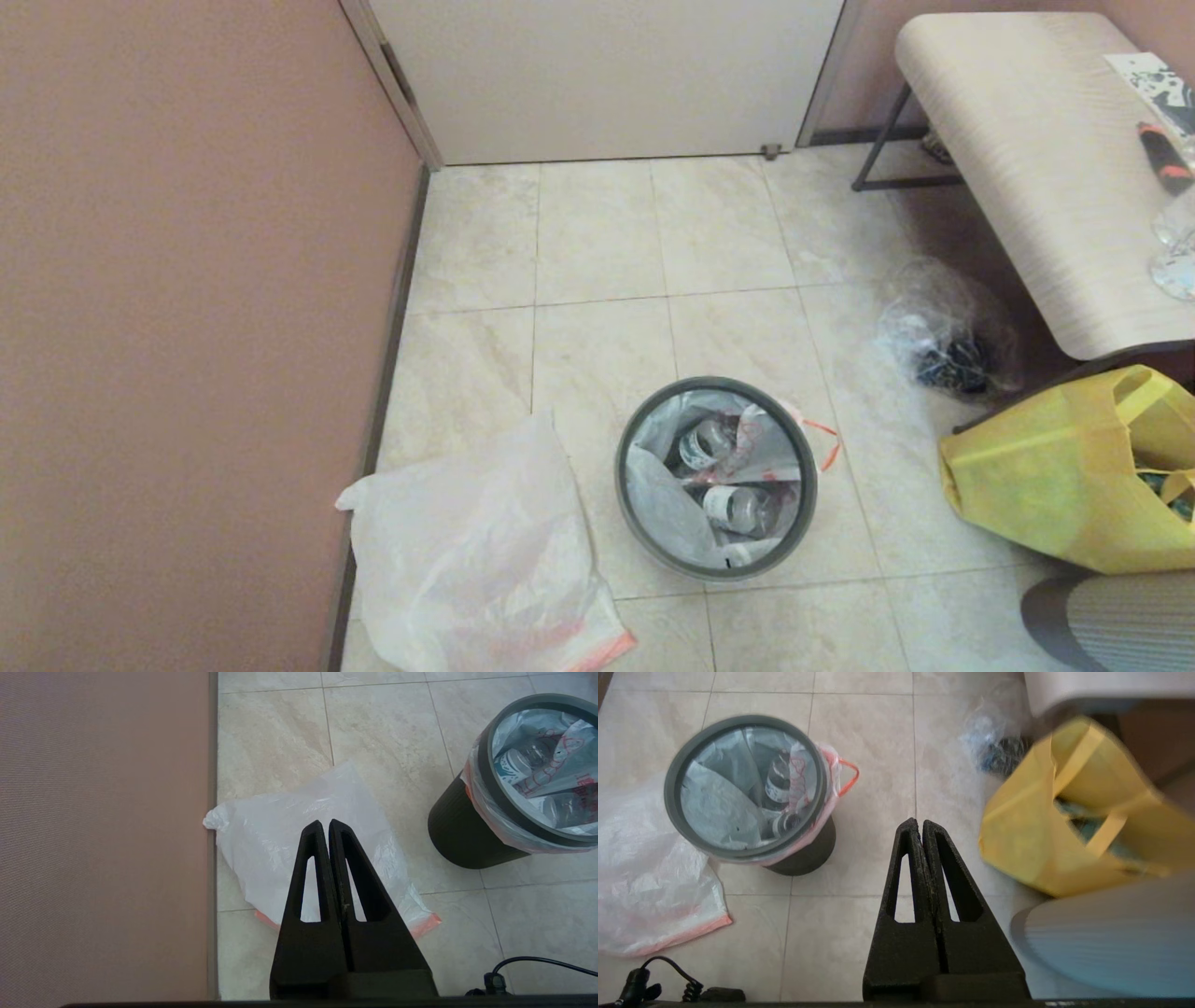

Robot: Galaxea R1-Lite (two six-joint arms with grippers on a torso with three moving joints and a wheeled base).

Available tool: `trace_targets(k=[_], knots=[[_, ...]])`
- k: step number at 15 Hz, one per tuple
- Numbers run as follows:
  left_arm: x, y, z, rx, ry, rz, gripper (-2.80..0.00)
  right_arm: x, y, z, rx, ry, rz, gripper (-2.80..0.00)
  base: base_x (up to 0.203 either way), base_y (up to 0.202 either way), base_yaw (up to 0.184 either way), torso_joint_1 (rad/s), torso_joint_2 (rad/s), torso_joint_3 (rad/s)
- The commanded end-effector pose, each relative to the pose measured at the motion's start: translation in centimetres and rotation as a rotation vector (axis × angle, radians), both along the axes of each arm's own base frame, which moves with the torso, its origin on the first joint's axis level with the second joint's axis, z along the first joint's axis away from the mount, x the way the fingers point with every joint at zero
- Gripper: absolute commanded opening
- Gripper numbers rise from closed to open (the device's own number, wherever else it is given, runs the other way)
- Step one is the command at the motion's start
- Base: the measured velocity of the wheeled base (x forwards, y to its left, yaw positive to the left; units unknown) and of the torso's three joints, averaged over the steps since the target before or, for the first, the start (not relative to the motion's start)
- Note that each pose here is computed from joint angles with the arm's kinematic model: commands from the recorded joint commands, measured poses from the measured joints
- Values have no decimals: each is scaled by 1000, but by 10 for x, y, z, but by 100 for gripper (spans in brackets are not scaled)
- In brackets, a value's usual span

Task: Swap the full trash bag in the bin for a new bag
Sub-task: Place the trash can ring on the floor

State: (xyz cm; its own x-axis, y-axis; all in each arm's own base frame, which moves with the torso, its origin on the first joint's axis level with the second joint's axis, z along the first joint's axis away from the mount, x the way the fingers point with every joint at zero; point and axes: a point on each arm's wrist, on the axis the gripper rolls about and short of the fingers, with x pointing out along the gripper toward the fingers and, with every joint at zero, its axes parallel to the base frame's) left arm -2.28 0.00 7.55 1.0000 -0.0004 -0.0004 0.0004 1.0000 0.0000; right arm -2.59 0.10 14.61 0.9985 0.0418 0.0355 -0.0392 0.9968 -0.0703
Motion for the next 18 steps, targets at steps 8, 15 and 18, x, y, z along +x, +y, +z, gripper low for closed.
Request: trace_targets(k=[8, 15, 18], knots=[[0, 0, 0, 0, 0, 0, -280, 174, 5, 55, -58, 551, 58, -280, 0, 0, 0, 0, 0, 0], [0, 0, 0, 0, 0, 0, -280, 323, 56, -18, -74, 742, 107, -280, 0, 0, 0, 0, 0, 0], [0, 0, 0, 0, 0, 0, -280, 356, 90, -35, -109, 718, 110, -145, 0, 0, 0, 0, 0, 0]])
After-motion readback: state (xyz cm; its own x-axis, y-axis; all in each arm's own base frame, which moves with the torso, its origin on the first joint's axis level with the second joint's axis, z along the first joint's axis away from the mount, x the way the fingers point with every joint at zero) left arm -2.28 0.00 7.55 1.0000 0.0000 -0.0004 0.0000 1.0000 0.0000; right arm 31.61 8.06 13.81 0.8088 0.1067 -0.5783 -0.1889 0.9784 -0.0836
